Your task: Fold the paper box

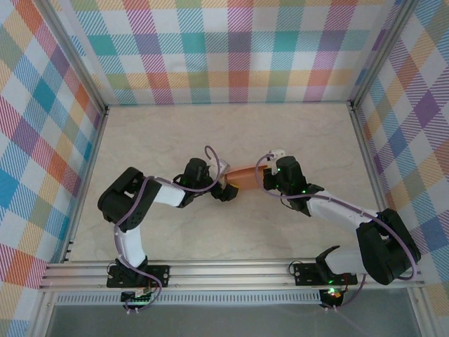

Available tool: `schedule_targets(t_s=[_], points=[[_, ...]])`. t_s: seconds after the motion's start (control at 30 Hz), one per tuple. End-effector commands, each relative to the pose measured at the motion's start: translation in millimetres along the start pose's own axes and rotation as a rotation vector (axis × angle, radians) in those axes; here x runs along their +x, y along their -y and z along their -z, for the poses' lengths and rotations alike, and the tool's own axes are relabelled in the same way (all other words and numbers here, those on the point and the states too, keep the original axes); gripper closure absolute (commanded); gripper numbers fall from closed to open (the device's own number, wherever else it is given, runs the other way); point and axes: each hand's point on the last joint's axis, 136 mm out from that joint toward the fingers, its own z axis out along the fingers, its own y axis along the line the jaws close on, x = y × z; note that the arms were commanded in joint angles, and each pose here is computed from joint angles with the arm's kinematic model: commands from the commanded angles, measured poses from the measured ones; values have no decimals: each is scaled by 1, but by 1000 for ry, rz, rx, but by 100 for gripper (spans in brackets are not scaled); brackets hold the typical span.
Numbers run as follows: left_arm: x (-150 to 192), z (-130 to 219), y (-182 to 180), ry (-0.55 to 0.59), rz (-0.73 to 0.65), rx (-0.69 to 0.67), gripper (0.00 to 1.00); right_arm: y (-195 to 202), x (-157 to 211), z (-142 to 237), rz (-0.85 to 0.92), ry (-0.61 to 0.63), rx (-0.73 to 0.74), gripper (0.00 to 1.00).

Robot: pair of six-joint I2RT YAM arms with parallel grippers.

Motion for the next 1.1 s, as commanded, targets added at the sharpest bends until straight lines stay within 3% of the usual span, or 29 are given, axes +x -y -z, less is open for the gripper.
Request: schedule_targets(t_s=[0.0,0.43,0.67,0.8,0.93,1.07], points=[[-4,10,-6,-27,36,-44,0,-1,44,-3,35,-170,9,100],[-1,40,-10,-45,94,-142,0,0,40,-5,17,-197,46,100],[6,67,17,-79,117,-114,0,-4,39,-3,-49,-209,32,100],[-7,81,24,-53,149,-135,0,-4,40,-1,-75,-217,39,100],[-36,101,27,-5,173,-176,8,1,40,6,-150,-228,77,100],[-60,115,29,-29,183,-201,13,0,40,11,-211,-231,91,100]])
